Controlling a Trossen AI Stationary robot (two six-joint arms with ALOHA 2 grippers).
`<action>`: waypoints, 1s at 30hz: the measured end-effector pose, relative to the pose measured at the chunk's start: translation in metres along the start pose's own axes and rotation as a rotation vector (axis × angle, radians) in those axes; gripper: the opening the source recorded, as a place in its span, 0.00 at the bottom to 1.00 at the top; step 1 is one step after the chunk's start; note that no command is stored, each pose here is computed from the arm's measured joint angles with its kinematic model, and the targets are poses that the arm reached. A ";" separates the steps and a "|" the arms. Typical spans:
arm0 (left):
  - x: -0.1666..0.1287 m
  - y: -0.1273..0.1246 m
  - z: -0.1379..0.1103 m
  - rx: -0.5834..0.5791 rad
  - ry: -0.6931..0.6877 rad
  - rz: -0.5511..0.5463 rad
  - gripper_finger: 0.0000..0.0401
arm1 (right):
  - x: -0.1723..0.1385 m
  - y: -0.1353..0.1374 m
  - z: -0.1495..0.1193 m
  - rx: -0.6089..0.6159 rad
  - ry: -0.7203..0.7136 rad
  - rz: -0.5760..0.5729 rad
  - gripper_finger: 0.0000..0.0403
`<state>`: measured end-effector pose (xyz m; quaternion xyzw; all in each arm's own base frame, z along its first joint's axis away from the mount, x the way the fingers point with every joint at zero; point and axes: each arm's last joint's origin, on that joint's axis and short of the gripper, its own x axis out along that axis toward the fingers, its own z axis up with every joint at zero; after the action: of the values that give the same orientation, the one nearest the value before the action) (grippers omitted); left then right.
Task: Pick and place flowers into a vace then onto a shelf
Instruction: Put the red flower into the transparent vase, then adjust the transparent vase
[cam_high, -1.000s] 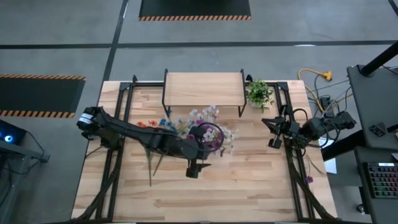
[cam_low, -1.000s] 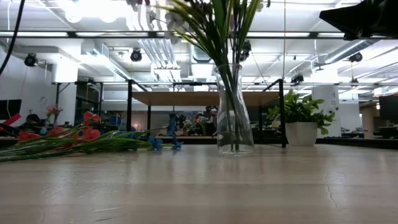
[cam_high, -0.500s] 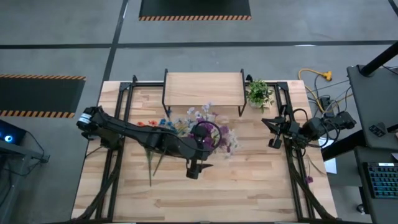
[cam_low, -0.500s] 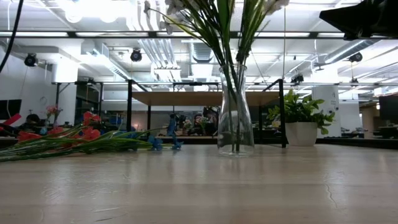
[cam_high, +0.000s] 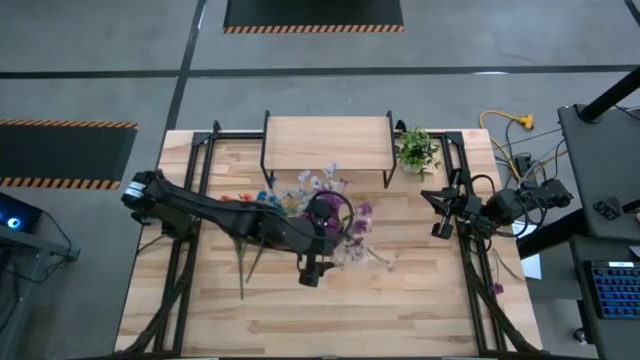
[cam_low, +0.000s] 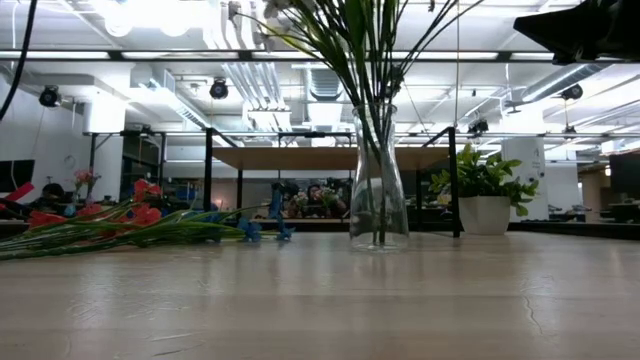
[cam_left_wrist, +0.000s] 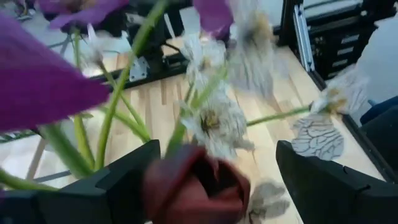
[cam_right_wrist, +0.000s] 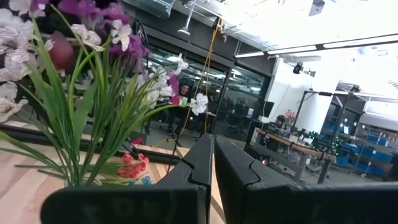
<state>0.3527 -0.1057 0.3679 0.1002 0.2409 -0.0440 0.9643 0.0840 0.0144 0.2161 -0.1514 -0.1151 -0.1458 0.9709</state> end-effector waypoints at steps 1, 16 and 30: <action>-0.002 0.001 0.002 -0.002 -0.010 0.003 0.75 | 0.000 0.000 0.000 0.000 0.000 0.000 0.02; -0.019 0.005 0.020 -0.018 -0.081 -0.025 0.75 | 0.000 0.000 0.000 0.011 -0.001 0.001 0.02; -0.031 0.005 0.027 -0.029 -0.130 -0.122 0.75 | 0.000 0.000 0.000 0.008 0.000 0.001 0.02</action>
<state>0.3388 -0.1053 0.4067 0.0683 0.1840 -0.1057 0.9748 0.0840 0.0144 0.2161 -0.1474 -0.1159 -0.1448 0.9715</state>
